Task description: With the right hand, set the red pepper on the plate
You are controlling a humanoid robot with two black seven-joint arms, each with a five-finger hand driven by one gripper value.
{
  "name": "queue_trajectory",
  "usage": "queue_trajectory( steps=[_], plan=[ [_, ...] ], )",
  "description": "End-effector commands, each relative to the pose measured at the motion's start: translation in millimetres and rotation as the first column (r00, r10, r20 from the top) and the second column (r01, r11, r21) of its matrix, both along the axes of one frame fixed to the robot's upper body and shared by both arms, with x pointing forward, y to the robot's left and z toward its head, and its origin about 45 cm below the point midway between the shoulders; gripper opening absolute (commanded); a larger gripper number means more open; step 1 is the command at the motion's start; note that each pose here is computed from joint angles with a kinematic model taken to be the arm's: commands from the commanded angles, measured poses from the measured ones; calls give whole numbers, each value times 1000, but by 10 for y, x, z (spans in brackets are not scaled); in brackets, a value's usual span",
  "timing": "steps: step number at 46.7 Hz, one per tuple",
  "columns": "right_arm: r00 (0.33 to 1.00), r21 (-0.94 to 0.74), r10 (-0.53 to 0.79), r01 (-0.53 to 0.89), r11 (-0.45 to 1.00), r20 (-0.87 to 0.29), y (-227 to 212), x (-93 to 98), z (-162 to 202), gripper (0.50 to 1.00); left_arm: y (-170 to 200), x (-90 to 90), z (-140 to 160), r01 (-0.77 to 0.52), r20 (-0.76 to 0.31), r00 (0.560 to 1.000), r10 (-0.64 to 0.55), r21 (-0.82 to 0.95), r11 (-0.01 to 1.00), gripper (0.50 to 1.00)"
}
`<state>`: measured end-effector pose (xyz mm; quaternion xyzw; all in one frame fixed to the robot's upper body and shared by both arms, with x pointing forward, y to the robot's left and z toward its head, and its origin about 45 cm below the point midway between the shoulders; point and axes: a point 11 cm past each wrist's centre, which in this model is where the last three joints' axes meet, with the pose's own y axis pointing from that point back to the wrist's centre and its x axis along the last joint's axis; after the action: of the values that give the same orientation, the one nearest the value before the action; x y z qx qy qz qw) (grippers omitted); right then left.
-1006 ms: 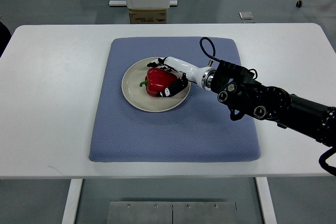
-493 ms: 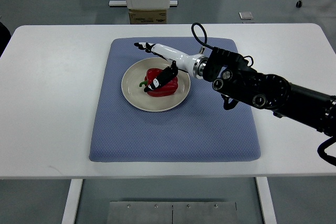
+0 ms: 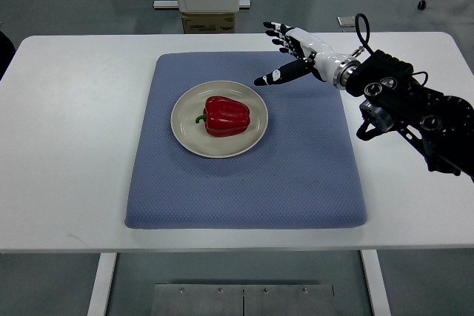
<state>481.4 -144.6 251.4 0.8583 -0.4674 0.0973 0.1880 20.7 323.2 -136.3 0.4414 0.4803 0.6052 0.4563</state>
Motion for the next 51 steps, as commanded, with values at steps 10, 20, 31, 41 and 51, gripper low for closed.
queue_trajectory(
  steps=[10, 20, 31, 41, 51],
  plan=[
    [977, 170, -186, 202, 964, -107, -431, 25, -209, 993, 0, 0, 0, 0, 0, 1000, 0, 0, 1000, 1000],
    [925, 295, -319, 370, 881, -205, -634, -16, -396, 993, 0, 0, 0, 0, 0, 1000, 0, 0, 1000, 1000],
    [858, 416, -422, 512, 752, -293, -669, -11, -420, 998, 0, 0, 0, 0, 0, 1000, 0, 0, 1000, 1000],
    [832, 461, -464, 555, 692, -305, -753, -26, -425, 1000, 0, 0, 0, 0, 0, 1000, 0, 0, 1000, 1000],
    [829, 452, -451, 558, 696, -330, -669, -97, -557, 1000, 0, 0, 0, 0, 0, 1000, 0, 0, 1000, 1000]
  ],
)
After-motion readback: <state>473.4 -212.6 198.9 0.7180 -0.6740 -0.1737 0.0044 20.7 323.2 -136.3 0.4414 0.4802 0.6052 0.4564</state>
